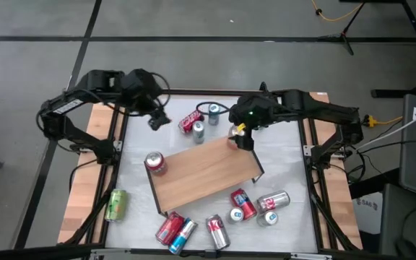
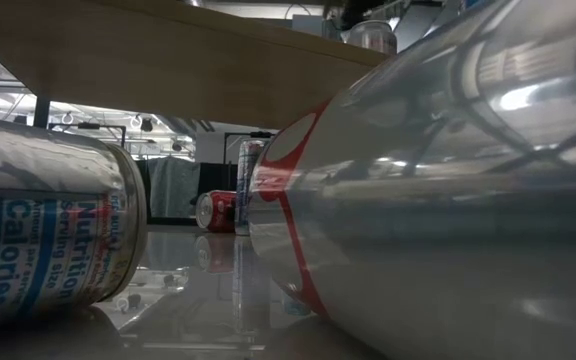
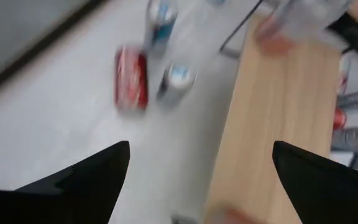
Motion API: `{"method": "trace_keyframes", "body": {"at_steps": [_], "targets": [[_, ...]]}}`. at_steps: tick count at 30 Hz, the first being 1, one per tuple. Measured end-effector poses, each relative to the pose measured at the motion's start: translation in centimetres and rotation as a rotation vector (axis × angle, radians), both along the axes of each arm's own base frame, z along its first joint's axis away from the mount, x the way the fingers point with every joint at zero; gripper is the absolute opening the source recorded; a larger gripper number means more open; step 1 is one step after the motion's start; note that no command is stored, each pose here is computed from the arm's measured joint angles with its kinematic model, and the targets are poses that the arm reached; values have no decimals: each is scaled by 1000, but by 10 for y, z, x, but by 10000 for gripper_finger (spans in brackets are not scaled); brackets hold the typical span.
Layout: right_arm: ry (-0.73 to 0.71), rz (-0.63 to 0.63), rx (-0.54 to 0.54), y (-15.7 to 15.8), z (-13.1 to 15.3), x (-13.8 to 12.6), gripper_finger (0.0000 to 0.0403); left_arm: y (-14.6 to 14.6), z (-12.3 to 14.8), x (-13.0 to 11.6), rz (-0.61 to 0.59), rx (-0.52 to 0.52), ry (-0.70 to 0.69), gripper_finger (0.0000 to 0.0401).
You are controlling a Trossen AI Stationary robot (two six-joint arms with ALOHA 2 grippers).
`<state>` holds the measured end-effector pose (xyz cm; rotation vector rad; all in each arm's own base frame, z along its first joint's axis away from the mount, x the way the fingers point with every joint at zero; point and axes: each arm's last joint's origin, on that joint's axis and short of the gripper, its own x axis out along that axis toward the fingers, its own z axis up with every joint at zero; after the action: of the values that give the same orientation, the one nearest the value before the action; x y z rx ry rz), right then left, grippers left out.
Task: Place canned beverage on shelf
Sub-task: Put the light green soda can
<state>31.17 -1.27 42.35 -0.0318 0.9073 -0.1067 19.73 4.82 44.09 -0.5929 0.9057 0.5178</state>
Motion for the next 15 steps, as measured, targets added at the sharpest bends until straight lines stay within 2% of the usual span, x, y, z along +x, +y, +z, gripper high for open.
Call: {"method": "trace_keyframes", "body": {"at_steps": [3, 7, 11, 15], "targets": [[-24, 0, -1, 0, 7, -2, 397, -12, -1, -18, 69, -88, 77, 386], [-31, 1, -1, 0, 9, -2, 397, -32, -2, -22, 63, -162, 41, 386], [-22, 5, 4, 1, 8, -3, 397, -52, -12, -25, 75, -227, 80, 386], [-25, 47, 56, 2, 8, -3, 397, -72, -24, -26, 76, -290, 140, 386]]}}
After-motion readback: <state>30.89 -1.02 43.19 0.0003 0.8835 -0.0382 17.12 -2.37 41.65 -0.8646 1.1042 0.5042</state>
